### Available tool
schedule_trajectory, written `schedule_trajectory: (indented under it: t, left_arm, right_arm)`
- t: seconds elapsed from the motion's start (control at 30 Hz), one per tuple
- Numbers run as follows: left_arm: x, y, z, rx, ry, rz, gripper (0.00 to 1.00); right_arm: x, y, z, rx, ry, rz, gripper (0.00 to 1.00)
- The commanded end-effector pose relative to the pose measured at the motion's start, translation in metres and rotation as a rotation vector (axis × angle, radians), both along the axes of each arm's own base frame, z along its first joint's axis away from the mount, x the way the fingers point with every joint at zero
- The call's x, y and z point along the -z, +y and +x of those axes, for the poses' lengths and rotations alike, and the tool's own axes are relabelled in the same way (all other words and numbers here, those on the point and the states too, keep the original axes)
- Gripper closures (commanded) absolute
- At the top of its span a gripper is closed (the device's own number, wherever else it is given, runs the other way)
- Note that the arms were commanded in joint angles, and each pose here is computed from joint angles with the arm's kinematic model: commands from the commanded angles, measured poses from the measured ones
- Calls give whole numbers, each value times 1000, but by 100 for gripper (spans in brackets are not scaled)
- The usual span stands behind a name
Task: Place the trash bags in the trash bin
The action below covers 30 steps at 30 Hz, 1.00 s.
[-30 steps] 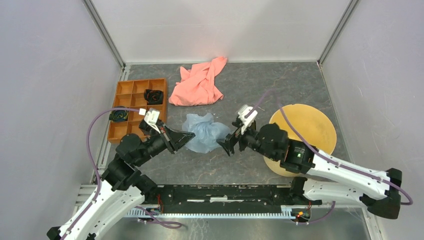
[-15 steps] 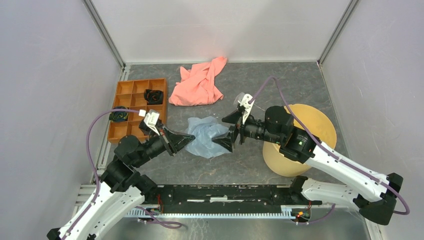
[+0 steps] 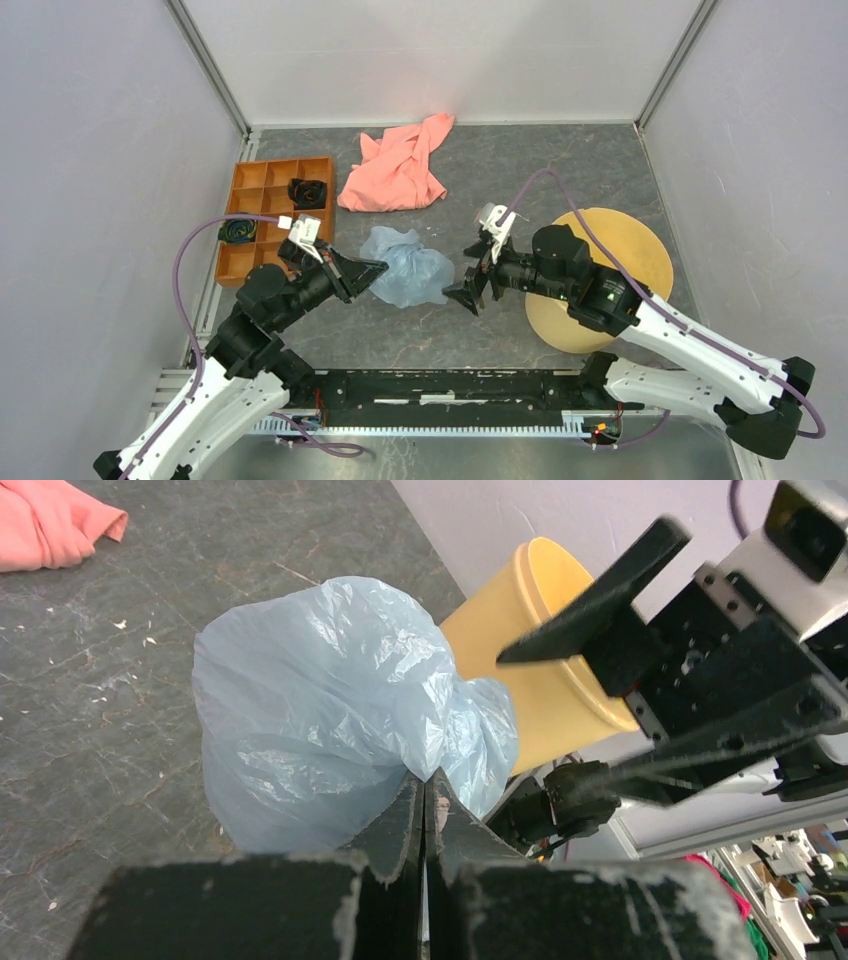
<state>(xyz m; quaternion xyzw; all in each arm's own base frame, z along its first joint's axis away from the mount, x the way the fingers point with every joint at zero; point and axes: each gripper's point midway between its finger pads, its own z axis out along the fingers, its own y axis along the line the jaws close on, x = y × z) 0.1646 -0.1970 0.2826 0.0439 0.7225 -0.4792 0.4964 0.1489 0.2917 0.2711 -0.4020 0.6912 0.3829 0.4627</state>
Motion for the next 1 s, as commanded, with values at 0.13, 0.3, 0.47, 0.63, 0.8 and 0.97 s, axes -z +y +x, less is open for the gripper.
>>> schedule_trajectory:
  t: [0.13, 0.3, 0.47, 0.63, 0.8, 0.97]
  left_arm:
    - [-13, -28, -16, 213, -64, 20, 98]
    - [-10, -40, -29, 332, -58, 31, 98]
    - [-11, -43, -40, 405, -82, 31, 98]
    - [-13, -46, -48, 461, -106, 24, 98]
    - [-12, -46, -50, 472, -119, 28, 98]
    - [-8, -38, -33, 357, -94, 65, 96]
  right_arm:
    - [-61, -23, 64, 245, -221, 17, 2]
    - [-52, 15, 45, -40, -135, 53, 2]
    - [-34, 39, 8, -296, -34, 115, 2]
    - [-23, 44, -4, -379, 2, 147, 11]
    - [-23, 44, -2, -357, -3, 179, 45]
    - [-24, 36, 16, -208, 8, 201, 93]
